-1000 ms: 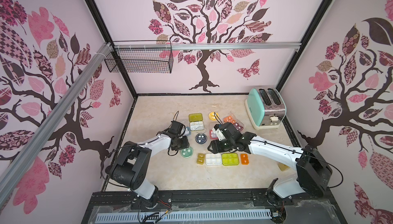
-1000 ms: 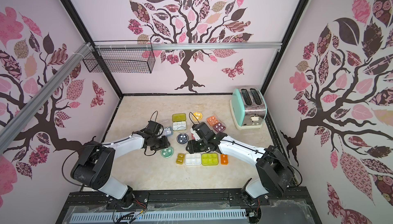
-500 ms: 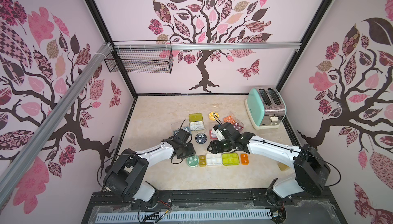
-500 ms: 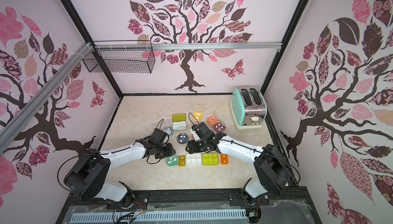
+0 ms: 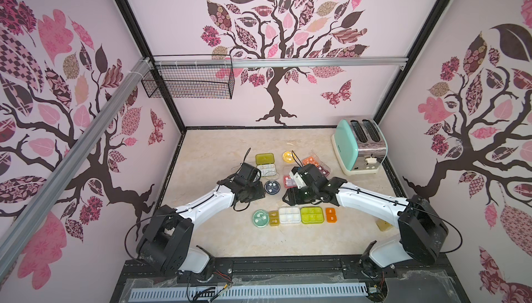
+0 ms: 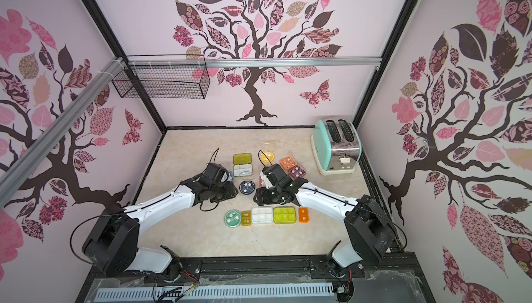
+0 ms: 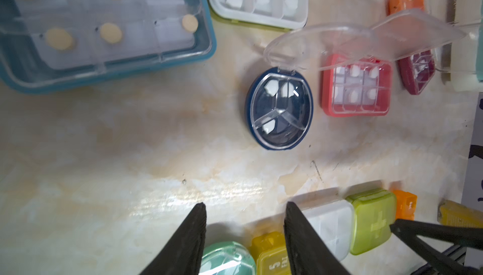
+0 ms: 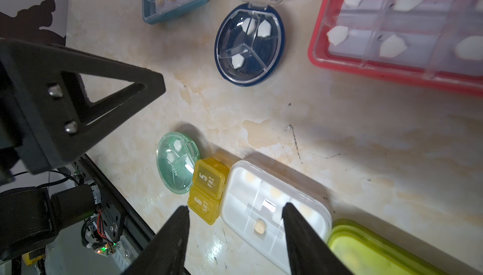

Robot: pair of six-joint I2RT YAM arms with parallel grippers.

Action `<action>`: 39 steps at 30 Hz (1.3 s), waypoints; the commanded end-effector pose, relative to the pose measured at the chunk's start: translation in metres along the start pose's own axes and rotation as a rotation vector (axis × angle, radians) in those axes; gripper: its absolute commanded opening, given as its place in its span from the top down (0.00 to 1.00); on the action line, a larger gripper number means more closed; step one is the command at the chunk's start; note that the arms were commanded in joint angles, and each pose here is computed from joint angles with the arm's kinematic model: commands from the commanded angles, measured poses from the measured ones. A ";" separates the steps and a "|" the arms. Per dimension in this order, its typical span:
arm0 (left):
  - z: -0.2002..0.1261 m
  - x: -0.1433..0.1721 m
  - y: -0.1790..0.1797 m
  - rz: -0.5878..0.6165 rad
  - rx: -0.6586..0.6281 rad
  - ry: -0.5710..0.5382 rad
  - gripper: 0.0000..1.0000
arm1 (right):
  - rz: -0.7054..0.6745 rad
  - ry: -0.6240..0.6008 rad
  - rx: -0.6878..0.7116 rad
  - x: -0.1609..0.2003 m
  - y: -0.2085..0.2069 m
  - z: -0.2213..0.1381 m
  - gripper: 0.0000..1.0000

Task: Close pillboxes
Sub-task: Move the pillbox to the center of the board.

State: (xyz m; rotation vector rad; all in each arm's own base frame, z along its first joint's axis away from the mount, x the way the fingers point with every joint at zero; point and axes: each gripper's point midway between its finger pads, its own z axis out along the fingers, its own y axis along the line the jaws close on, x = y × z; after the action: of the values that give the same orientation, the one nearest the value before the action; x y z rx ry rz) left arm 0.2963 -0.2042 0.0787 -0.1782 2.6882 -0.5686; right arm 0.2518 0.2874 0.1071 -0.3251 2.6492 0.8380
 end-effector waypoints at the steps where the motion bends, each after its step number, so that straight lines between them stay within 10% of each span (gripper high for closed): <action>1: 0.012 -0.018 0.002 0.012 -0.027 -0.045 0.50 | 0.023 -0.047 0.001 -0.005 -0.004 -0.011 0.40; 39: 0.075 -0.031 0.009 0.079 -0.049 0.050 0.63 | 0.061 -0.047 0.018 0.005 -0.025 -0.010 0.38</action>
State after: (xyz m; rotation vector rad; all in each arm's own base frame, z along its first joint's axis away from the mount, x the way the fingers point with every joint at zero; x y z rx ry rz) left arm 0.3588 -0.2151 0.0327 -0.1204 2.7204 -0.4978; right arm 0.2508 0.2600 0.1015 -0.2241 2.6298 0.8292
